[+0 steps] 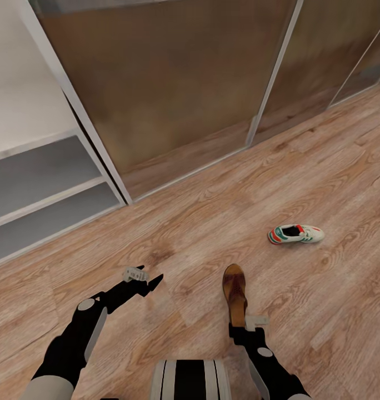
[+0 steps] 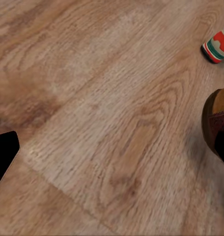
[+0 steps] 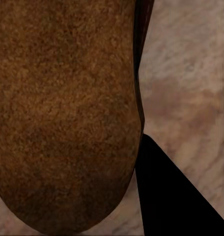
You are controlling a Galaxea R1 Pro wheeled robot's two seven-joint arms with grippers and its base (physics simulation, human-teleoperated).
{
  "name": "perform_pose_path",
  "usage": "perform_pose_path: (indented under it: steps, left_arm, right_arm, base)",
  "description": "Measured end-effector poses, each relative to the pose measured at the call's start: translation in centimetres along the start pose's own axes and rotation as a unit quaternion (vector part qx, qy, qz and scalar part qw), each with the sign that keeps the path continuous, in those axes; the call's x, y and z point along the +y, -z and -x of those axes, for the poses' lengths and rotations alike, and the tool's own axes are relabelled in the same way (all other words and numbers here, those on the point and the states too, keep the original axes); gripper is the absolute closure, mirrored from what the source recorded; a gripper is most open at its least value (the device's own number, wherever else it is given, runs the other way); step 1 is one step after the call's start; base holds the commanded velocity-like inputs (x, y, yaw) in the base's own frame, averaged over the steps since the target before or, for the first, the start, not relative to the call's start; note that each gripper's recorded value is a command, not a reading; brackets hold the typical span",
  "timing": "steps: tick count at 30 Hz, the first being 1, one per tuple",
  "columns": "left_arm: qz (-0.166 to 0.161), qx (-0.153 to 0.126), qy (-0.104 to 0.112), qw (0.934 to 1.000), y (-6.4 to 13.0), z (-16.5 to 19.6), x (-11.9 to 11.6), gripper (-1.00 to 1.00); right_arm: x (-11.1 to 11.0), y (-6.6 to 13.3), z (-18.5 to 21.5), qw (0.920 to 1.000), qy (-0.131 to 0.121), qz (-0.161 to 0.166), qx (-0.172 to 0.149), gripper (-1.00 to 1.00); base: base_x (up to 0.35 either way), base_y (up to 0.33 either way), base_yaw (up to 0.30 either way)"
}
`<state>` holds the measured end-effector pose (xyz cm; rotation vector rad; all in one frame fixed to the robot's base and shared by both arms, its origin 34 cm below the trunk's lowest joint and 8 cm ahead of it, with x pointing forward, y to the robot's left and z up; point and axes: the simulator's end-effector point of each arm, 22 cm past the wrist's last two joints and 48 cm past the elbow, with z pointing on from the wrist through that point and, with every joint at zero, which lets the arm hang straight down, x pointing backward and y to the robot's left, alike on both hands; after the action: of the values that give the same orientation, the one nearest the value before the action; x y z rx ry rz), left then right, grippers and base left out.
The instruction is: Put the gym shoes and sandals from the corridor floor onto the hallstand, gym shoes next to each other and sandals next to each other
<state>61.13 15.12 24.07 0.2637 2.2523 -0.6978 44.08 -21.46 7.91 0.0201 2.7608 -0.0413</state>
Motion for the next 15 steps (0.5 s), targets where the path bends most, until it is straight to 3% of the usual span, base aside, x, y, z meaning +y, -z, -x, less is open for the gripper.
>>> perform_pose_path:
  steps: [5,15]
  left_arm:
    - [0.004,-0.004,-0.003,1.0,0.6,0.6,0.1,-1.0]
    - [0.024,0.02,0.007,0.9995,3.3,-2.3,0.6,-1.0]
  right_arm:
    - [0.0,0.5,1.4,0.9998,-0.001,0.0,-0.018,1.0]
    - [0.0,1.7,4.6,0.9988,-0.003,-0.001,-0.05,1.0]
  base:
    - [0.0,0.0,0.0]
    - [0.0,0.0,-0.003]
